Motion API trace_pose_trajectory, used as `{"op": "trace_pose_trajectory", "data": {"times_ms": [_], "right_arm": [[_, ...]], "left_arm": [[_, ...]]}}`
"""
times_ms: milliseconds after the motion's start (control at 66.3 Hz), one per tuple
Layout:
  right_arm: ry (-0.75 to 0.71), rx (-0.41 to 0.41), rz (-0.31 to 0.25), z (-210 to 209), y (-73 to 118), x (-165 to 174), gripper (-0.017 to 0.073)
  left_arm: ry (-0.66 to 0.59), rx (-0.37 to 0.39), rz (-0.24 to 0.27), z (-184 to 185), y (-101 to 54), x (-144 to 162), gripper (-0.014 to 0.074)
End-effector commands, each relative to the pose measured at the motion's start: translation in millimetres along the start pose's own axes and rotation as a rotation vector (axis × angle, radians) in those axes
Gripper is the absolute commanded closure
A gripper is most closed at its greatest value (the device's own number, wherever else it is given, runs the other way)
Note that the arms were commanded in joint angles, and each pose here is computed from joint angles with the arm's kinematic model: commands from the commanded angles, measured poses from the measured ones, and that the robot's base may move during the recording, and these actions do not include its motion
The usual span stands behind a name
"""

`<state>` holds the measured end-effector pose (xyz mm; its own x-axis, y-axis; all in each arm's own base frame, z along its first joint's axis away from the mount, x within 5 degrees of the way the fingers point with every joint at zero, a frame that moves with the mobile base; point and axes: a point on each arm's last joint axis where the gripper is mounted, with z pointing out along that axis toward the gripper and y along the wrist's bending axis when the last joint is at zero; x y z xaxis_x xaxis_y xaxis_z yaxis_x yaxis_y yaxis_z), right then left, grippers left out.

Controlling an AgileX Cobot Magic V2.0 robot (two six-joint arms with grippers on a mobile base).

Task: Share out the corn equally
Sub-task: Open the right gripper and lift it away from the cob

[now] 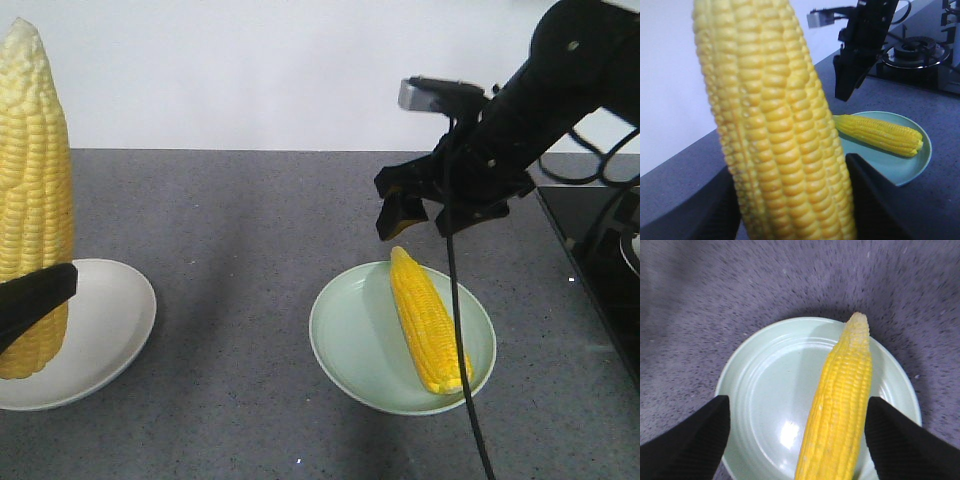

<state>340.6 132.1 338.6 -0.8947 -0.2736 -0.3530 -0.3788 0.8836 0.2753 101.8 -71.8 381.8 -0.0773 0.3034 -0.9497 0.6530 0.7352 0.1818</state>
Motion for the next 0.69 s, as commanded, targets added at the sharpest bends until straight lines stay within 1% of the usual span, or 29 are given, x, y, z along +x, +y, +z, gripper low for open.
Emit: {"op": "trace_pose_trajectory", "data": {"times_ms": [0, 60, 166, 211, 286, 392, 512, 678], "right_arm": [[-0.096, 0.005, -0.1, -48, 28.3, 16, 0.0029], [-0.145, 0.011, -0.153, -60, 43.9, 28, 0.0036], [-0.209, 0.001, -0.219, -74, 63.7, 51, 0.0045], [-0.239, -0.004, -0.247, -77, 70.6, 60, 0.0046], [-0.29, -0.007, -0.281, -83, 76.8, 78, 0.005], [-0.353, -0.024, -0.308, -87, 79.8, 104, 0.0053], [-0.425, -0.026, -0.34, -91, 75.8, 129, 0.0053], [-0.496, -0.027, -0.342, -97, 68.8, 157, 0.0053]], "left_arm": [[-0.086, -0.038, -0.048, -4, 4.3, -13, 0.027], [-0.087, -0.038, -0.051, -4, 4.3, -13, 0.027], [-0.086, -0.039, -0.049, -4, 4.4, -13, 0.027], [-0.086, -0.039, -0.049, -4, 4.4, -13, 0.027], [-0.087, -0.04, -0.049, -4, 4.4, -13, 0.027], [-0.086, -0.039, -0.049, -4, 4.4, -13, 0.027], [-0.085, -0.039, -0.049, -4, 4.3, -13, 0.027], [-0.081, -0.036, -0.049, -4, 4.1, -12, 0.027]]}}
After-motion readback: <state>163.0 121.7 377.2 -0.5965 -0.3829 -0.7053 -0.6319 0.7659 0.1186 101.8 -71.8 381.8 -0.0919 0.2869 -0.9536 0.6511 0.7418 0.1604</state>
